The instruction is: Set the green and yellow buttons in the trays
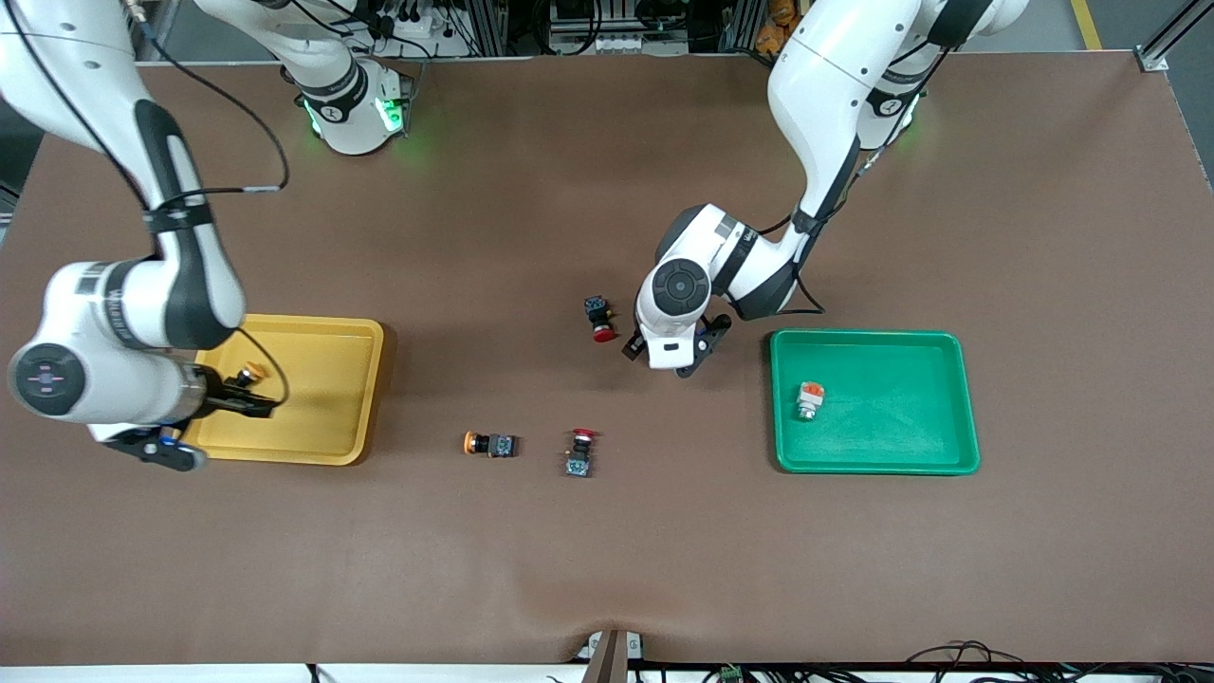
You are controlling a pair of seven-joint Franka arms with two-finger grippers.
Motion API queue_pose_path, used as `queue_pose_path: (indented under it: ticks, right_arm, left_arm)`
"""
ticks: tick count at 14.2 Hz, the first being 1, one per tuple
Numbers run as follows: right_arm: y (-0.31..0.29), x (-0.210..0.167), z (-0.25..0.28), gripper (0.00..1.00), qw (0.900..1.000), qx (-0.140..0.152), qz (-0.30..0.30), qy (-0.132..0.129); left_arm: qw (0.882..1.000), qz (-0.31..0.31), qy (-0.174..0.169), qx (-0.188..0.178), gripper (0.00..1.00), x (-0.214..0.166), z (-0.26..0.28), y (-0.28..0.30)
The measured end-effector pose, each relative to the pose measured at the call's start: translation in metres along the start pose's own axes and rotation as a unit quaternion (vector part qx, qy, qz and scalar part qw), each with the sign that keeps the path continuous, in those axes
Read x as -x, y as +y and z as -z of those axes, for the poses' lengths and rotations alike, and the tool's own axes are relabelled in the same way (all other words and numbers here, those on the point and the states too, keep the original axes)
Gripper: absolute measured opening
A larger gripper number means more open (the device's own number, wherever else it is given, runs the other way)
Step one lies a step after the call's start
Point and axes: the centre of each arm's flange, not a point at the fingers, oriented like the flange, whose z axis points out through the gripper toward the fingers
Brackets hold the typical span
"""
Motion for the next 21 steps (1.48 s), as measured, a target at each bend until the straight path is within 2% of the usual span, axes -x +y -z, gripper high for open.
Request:
queue_pose_path:
  ticks: [2, 3, 5, 6, 8, 9, 11, 14, 17, 21]
  right_arm:
    - [-0.040, 0.015, 0.005, 1.00, 0.999, -0.025, -0.040, -0.006]
    - [-0.056, 0.021, 0.009, 1.00, 0.997, -0.046, -0.068, -0.011]
    - [-0.080, 0.027, 0.016, 1.00, 0.987, -0.093, -0.129, -0.017]
    - [-0.089, 0.028, 0.016, 1.00, 0.982, -0.107, -0.154, -0.015]
    - [-0.115, 0.033, 0.010, 1.00, 0.971, -0.120, -0.205, -0.008]
    - [-0.133, 0.037, 0.005, 1.00, 0.965, -0.126, -0.231, -0.002]
    - [-0.173, 0.051, -0.008, 1.00, 0.951, -0.135, -0.278, 0.004]
    - [-0.232, 0.076, -0.023, 1.00, 0.932, -0.135, -0.336, -0.002]
    - [-0.276, 0.091, -0.038, 1.00, 0.908, -0.122, -0.401, 0.004]
    - [-0.301, 0.101, -0.066, 1.00, 0.881, -0.104, -0.462, 0.009]
  left_arm:
    - [1.000, 0.000, 0.004, -0.007, 1.00, -0.003, -0.006, -0.004]
    - [1.000, -0.003, 0.009, -0.011, 1.00, -0.005, -0.009, -0.006]
    - [1.000, -0.010, 0.020, -0.015, 0.84, -0.006, -0.012, -0.008]
    - [1.000, -0.014, 0.024, -0.014, 0.71, -0.007, -0.011, -0.007]
    - [0.999, -0.019, 0.031, -0.010, 0.49, -0.007, -0.007, -0.006]
    - [0.999, -0.018, 0.032, -0.008, 0.41, -0.009, -0.004, -0.005]
    - [0.999, -0.020, 0.033, -0.008, 0.41, -0.018, 0.004, -0.005]
    - [0.998, -0.049, 0.029, -0.020, 0.41, -0.048, 0.035, -0.009]
    - [0.994, -0.099, 0.018, -0.038, 0.41, -0.099, 0.090, -0.028]
    - [0.983, -0.169, 0.039, -0.064, 0.41, -0.168, 0.148, -0.062]
